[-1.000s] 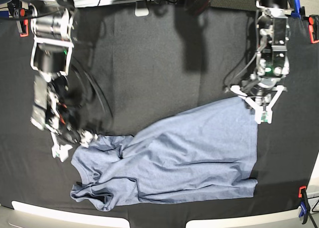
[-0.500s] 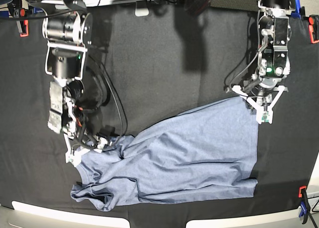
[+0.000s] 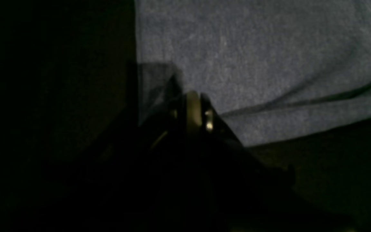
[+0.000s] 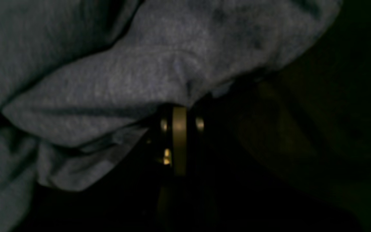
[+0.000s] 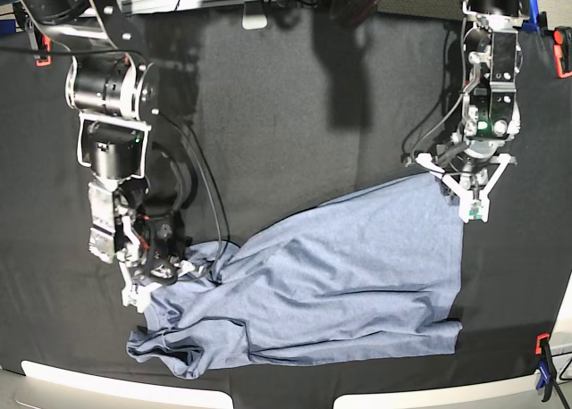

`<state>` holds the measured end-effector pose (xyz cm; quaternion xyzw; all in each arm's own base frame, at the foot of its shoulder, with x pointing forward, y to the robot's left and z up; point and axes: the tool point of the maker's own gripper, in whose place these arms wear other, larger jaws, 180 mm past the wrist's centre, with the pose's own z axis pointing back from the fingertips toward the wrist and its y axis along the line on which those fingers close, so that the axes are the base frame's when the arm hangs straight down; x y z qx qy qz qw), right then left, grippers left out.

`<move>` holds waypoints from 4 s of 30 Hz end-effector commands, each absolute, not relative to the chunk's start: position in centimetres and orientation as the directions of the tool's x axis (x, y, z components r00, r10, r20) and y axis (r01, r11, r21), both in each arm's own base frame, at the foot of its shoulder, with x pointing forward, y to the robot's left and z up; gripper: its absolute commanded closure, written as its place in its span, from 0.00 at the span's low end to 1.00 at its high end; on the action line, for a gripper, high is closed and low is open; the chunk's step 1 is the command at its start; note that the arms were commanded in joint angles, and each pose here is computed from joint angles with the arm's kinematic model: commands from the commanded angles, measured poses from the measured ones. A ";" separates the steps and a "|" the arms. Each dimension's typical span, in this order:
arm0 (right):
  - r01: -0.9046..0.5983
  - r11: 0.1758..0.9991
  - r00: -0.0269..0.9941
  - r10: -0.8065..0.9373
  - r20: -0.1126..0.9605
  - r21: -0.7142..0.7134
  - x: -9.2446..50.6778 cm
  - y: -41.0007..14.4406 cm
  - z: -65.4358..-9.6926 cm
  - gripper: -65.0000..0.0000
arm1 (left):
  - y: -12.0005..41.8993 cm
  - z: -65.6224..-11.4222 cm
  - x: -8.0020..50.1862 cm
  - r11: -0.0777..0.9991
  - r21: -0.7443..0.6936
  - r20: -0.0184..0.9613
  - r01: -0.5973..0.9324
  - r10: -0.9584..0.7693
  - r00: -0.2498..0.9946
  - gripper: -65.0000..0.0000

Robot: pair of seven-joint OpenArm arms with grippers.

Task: Layout the t-shirt on the table in an organized manner, then fold the t-shirt properly
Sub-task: 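Grasp the shirt edges with both grippers, then lift and pull the shirt with both grippers to spread it flat, then regrasp the shirt shoulder with the right gripper while the left holds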

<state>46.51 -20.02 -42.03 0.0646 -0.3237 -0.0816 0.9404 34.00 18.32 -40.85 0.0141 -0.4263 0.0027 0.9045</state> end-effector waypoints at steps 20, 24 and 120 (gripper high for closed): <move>-0.016 0.954 0.693 0.227 0.684 -0.300 31.1 -26.3 -31.5 1.00 | 18.4 -33.9 31.4 0.993 0.105 0.832 0.050 -0.115 0.543 1.00; 0.024 0.939 0.712 0.225 0.665 -0.343 26.7 -28.1 -30.6 1.00 | 19.1 -33.4 29.3 0.987 0.147 0.823 0.064 -0.158 0.545 1.00; -0.541 0.721 0.500 0.690 0.523 -0.433 28.9 -22.1 -35.9 1.00 | 22.9 -33.4 21.8 0.964 0.264 0.779 0.021 -0.226 0.585 1.00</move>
